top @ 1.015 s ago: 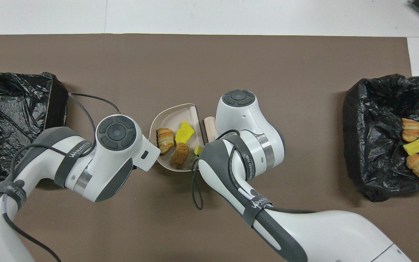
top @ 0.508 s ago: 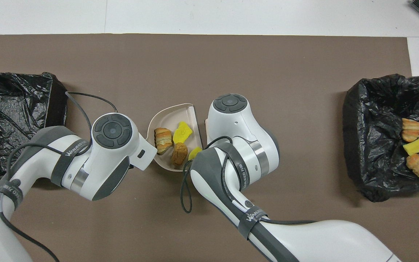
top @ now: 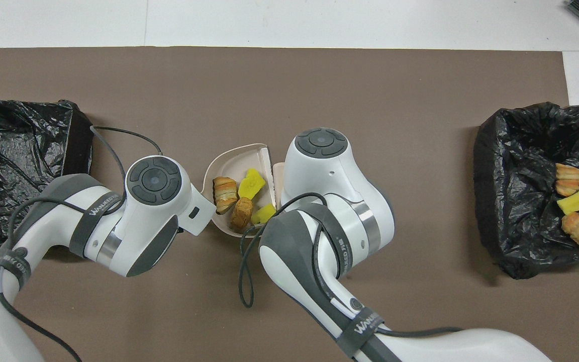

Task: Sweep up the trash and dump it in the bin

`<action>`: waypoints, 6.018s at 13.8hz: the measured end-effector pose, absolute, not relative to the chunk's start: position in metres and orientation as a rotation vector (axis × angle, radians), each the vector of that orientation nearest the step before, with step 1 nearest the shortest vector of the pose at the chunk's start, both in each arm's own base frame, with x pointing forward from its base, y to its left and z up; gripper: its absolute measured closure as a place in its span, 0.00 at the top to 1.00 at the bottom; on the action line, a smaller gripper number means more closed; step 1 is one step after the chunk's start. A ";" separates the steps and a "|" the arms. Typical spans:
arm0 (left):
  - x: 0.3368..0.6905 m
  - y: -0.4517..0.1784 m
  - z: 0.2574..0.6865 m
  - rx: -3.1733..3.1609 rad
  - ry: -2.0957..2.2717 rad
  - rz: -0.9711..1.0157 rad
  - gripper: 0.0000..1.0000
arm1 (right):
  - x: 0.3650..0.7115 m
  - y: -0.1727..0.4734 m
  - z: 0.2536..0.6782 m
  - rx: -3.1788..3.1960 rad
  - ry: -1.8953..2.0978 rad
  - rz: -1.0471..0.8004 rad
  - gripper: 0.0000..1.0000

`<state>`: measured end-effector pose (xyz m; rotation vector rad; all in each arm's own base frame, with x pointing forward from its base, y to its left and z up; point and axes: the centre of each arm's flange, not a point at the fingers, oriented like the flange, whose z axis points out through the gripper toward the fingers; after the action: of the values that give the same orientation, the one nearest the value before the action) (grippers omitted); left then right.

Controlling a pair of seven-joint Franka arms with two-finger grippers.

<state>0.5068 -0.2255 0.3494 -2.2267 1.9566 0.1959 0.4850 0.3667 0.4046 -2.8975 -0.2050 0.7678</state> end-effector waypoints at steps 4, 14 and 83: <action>0.508 -0.223 0.350 -2.212 1.975 0.198 0.32 | 0.475 0.363 0.438 -2.900 -0.201 0.748 0.26; 0.524 -0.189 0.363 -2.177 2.014 0.184 0.32 | 0.395 0.409 0.381 -3.001 -0.130 0.873 0.26; 0.527 0.277 0.551 -2.124 1.549 0.313 0.32 | 0.488 0.319 0.490 -3.054 -0.029 0.491 1.00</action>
<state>0.5273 0.2768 0.5508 -2.1242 1.5488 0.3126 0.4882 0.3192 0.4900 -3.0541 -0.0290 0.4913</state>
